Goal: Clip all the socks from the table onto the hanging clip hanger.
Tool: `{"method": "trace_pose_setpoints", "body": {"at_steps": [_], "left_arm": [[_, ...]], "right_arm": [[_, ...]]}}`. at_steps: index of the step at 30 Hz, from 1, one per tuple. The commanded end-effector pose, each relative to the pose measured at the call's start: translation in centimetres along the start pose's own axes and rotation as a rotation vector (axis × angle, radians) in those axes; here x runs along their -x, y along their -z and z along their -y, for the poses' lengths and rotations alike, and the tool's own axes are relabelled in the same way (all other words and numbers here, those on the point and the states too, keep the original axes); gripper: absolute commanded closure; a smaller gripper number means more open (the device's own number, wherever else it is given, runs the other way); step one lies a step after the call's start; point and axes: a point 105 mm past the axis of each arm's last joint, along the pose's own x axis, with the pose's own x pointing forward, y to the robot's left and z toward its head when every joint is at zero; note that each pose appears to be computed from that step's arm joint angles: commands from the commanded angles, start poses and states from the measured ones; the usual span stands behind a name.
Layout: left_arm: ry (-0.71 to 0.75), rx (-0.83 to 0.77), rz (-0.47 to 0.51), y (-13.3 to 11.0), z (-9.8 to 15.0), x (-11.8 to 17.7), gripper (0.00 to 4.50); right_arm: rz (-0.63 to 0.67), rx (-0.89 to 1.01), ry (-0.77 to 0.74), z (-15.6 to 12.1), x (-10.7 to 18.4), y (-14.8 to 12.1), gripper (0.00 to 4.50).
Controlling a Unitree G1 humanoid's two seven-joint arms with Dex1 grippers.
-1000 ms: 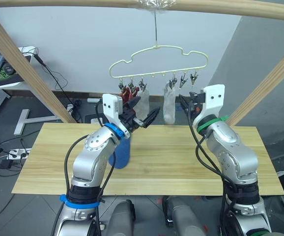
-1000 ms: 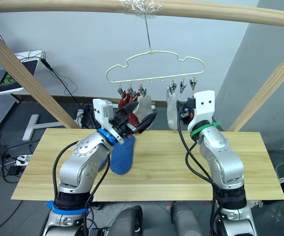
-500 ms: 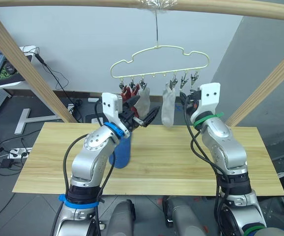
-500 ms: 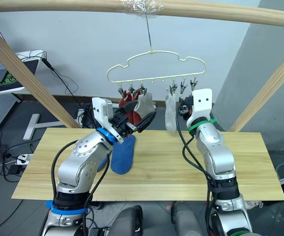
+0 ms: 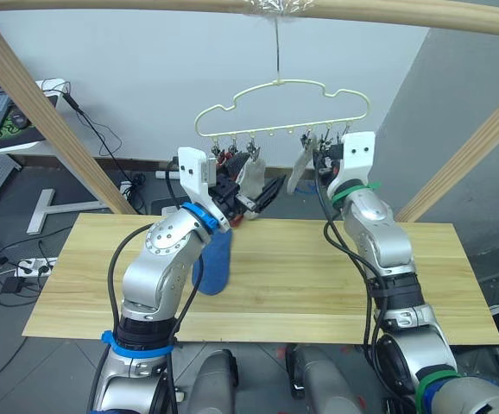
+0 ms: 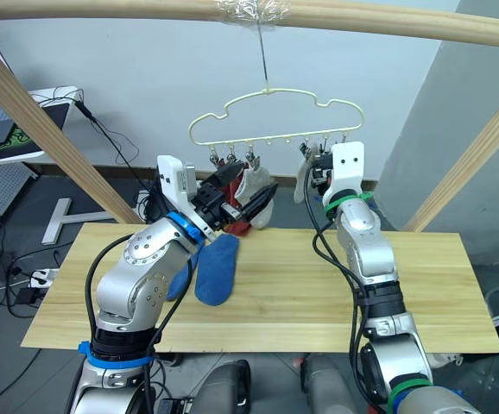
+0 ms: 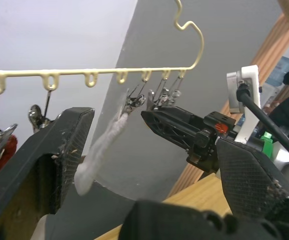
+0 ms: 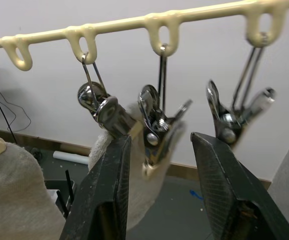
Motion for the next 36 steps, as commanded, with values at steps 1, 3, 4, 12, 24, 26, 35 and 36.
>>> {"method": "trace_pose_setpoints", "body": {"at_steps": [1, 3, 4, 12, 24, 26, 35, 36], "left_arm": [[0.017, -0.034, 0.064, -2.0, 0.5, 0.1, 0.0], [0.015, -0.035, 0.067, -2.2, 0.5, 0.1, 0.0], [0.014, -0.035, 0.068, -2.2, 0.4, 0.0, 0.0], [0.026, -0.034, 0.108, -3.9, 0.6, -0.6, 0.0], [0.08, -0.039, 0.127, -4.8, 1.4, -0.9, 0.0], [0.088, -0.048, 0.128, -4.9, 1.5, -0.9, 0.0], [0.107, -0.055, 0.136, -5.2, 1.9, -0.9, 0.0], [0.106, -0.055, 0.137, -5.2, 1.8, -0.9, 0.0]], "right_arm": [[0.081, -0.009, -0.01, -0.5, -0.4, -2.1, 2.54], [0.085, -0.012, -0.02, -0.8, -0.6, -2.2, 2.54], [0.087, -0.012, -0.024, -0.9, -0.6, -2.2, 2.54], [0.102, -0.021, -0.028, -1.0, -1.1, -2.8, 2.54], [0.117, -0.017, -0.027, -0.7, -1.5, -3.2, 2.54], [0.115, -0.019, -0.027, -0.7, -1.5, -3.2, 2.54], [0.127, -0.023, -0.032, -1.0, -1.9, -3.6, 2.54], [0.128, -0.022, -0.031, -0.9, -1.9, -3.6, 2.54]]}}
